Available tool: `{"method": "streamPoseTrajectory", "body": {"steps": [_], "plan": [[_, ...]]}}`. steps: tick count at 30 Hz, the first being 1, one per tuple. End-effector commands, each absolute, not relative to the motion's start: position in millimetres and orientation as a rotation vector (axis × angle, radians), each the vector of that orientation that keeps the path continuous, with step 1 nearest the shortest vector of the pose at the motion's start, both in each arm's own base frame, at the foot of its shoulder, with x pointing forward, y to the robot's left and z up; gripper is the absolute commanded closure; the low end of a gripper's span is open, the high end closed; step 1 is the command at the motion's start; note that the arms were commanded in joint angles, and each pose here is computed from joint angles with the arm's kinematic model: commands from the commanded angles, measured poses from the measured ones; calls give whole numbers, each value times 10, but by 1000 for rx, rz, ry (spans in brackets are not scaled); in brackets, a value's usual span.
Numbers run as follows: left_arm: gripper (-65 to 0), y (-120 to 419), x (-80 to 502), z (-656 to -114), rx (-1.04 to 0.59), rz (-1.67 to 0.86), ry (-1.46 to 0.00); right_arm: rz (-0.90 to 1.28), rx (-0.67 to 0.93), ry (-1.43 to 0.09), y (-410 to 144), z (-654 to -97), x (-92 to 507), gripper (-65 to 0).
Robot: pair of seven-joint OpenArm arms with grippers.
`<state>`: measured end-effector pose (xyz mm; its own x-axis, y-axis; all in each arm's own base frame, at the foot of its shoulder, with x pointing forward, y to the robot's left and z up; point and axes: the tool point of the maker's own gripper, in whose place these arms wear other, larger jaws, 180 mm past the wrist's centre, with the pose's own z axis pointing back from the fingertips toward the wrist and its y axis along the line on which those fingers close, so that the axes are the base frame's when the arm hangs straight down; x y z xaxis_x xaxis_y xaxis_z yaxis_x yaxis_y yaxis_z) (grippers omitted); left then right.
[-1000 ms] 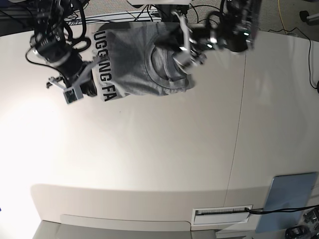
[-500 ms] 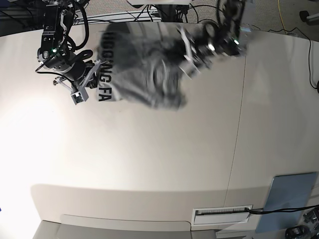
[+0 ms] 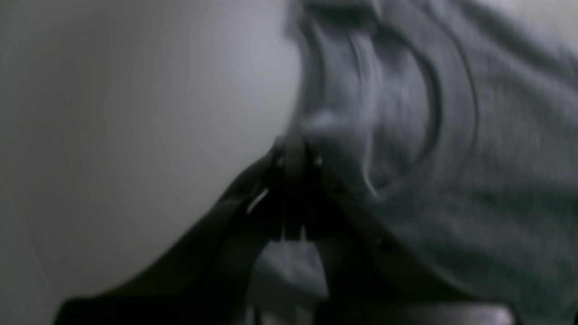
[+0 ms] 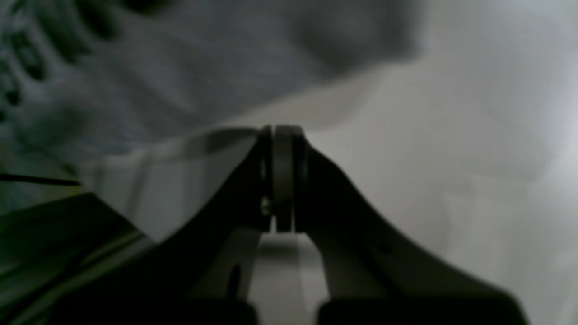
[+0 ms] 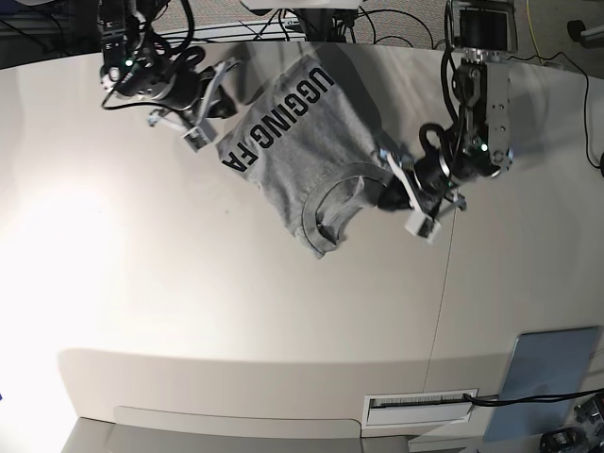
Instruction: Fold the T-shirt properly
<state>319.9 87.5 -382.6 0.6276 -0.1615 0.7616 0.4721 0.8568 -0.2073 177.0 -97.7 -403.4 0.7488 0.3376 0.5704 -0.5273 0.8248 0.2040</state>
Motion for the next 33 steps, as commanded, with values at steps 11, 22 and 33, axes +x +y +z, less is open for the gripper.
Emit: {"method": "streamPoseTrajectory", "body": {"steps": [11, 22, 33], "plan": [[0, 1118, 2690, -3819, -465, -334, -664, 315, 146, -794, -1744, -3615, 2431, 0], [0, 864, 2244, -4111, -553, -210, -665, 434, 225, -691, -1125, -3759, 2609, 0], [0, 906, 2561, -4247, -566, -177, -688, 500, 312, -536, -706, -4072, 2056, 0]]}}
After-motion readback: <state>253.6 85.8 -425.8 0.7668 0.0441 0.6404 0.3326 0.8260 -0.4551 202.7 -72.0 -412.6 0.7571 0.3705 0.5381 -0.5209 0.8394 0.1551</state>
